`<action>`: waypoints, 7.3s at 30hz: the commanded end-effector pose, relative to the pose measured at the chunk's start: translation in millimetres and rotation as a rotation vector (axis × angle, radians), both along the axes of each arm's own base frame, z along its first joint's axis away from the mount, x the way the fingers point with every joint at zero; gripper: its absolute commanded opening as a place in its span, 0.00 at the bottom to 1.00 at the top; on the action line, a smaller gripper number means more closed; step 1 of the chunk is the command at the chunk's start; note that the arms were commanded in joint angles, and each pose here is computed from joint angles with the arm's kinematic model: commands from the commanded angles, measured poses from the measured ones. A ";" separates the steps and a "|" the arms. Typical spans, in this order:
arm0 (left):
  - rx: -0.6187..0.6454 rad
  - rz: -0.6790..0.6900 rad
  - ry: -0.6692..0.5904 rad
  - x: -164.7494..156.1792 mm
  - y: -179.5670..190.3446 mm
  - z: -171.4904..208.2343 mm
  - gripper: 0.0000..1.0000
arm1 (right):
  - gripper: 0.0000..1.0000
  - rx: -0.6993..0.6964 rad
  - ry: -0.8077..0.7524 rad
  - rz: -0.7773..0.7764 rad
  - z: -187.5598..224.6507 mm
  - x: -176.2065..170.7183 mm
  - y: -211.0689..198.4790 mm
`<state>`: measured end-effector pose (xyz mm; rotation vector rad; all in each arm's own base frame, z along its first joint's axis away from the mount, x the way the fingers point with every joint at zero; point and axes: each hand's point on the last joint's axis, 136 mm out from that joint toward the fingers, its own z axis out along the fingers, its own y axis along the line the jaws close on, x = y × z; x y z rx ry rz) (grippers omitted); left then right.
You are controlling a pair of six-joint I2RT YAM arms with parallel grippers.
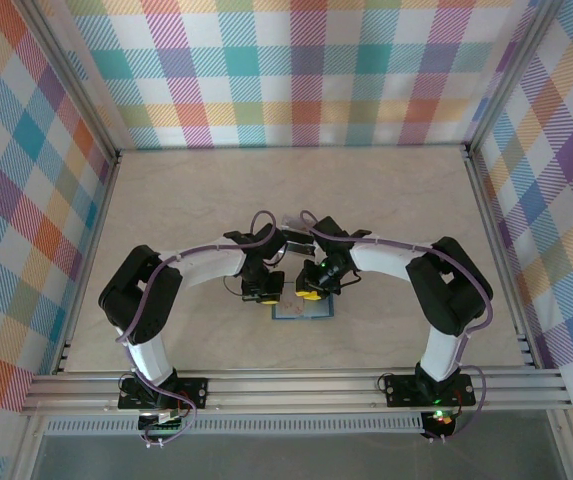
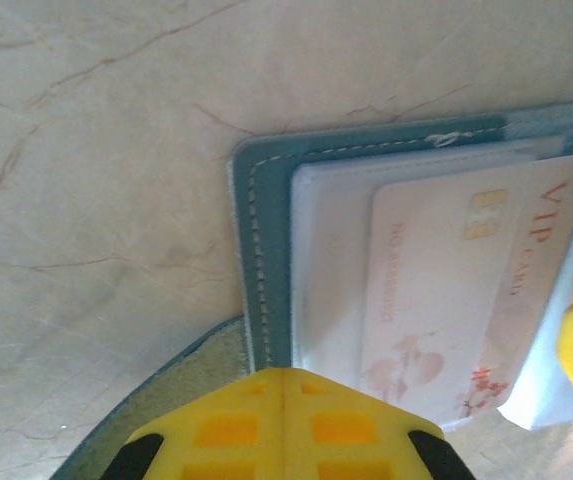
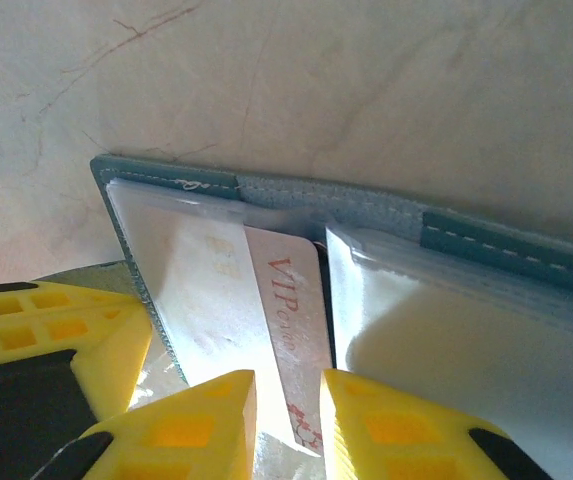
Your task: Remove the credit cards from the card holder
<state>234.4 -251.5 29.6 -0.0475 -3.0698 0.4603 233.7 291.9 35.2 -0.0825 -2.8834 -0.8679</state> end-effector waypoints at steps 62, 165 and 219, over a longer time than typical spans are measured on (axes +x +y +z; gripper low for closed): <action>0.047 -0.010 0.047 -6.7 9.8 -11.8 0.00 | 0.02 -0.141 -0.079 0.045 25.5 -9.5 -64.2; 0.014 0.141 -0.057 -18.1 59.7 32.8 0.00 | 0.21 -0.386 -0.933 1.479 81.9 197.3 0.5; -0.008 0.089 -0.047 12.8 32.0 6.5 0.00 | 0.34 -0.191 -0.419 0.289 54.2 177.2 18.2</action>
